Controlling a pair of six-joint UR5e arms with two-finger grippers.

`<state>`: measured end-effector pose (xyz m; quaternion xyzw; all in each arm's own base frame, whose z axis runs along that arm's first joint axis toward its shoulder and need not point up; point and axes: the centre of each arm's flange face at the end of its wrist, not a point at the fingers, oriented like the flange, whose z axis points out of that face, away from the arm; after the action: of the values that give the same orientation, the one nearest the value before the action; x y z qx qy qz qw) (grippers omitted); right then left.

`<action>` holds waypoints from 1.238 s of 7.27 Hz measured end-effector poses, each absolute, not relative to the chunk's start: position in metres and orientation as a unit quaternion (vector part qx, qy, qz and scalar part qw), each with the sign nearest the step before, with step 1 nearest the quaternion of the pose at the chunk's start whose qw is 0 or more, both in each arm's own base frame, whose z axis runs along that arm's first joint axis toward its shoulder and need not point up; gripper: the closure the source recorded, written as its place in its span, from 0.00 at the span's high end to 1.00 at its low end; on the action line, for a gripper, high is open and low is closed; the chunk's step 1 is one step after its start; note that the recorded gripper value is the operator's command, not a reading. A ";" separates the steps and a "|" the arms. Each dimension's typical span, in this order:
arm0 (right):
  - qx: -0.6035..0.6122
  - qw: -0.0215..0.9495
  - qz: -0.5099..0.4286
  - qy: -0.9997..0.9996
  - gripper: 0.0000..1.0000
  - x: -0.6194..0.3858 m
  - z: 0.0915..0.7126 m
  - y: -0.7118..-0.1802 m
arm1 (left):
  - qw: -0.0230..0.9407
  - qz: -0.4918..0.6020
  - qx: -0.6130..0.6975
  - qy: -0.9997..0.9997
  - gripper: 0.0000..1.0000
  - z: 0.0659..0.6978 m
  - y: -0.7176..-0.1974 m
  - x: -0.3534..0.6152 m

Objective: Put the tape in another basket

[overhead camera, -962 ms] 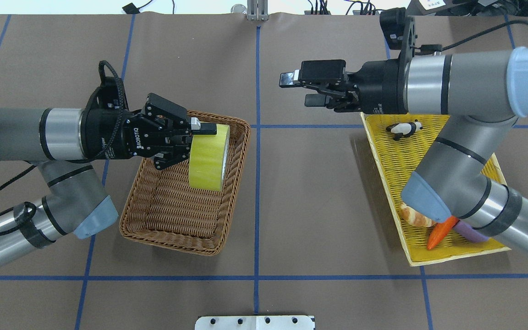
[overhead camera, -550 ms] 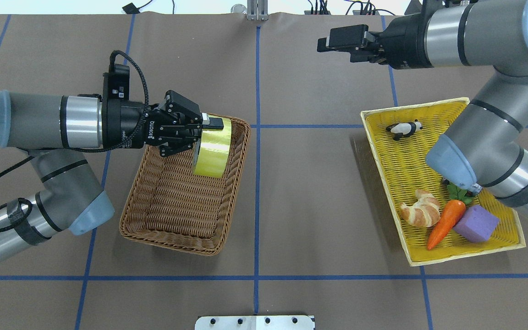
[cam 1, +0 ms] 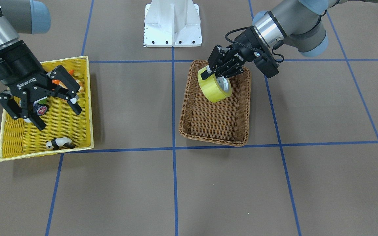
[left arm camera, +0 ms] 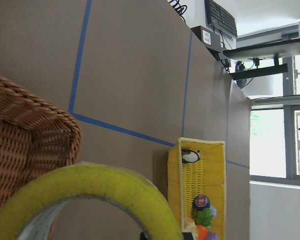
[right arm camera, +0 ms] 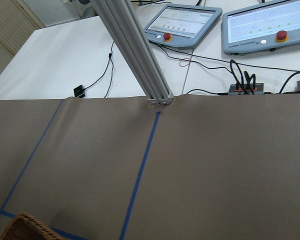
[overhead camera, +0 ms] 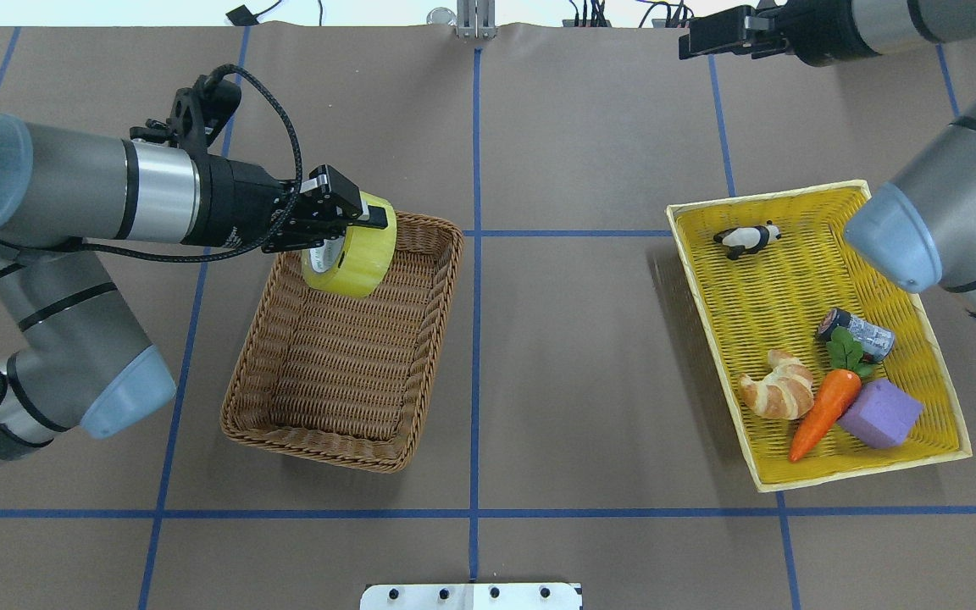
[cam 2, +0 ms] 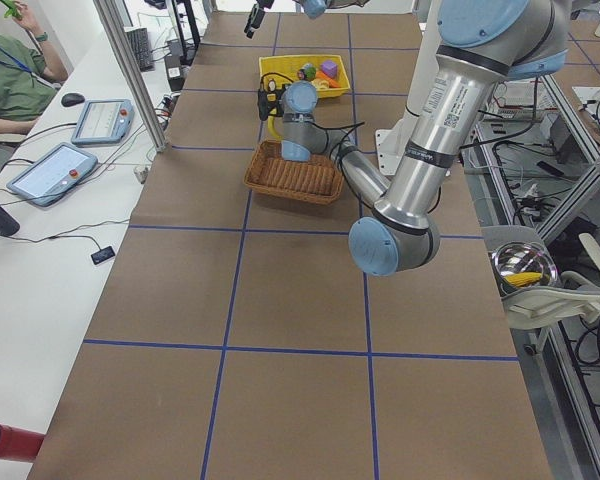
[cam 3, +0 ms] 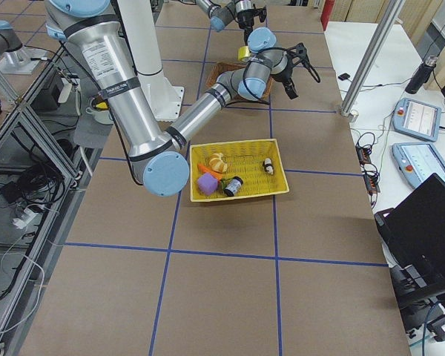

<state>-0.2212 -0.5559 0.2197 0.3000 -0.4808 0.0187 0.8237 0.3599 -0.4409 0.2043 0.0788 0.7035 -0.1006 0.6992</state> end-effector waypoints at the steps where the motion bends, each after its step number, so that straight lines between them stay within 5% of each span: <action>1: 0.300 0.841 0.002 -0.449 1.00 -0.209 0.223 -0.560 | 0.728 -0.090 0.086 0.674 0.00 0.201 -0.432 0.355; 4: 0.280 0.893 -0.085 -0.343 1.00 -0.156 0.251 -0.575 | 0.790 -0.082 0.089 0.600 0.00 0.210 -0.394 0.394; 9: 0.066 0.947 -0.191 -0.248 1.00 -0.094 0.309 -0.556 | 0.872 -0.050 0.085 0.479 0.00 0.229 -0.372 0.446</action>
<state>-0.0936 -0.5563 0.3090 0.0665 -0.2483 -0.1915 0.9472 0.4462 -0.3725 0.2289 0.0849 0.4787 -0.0497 0.8724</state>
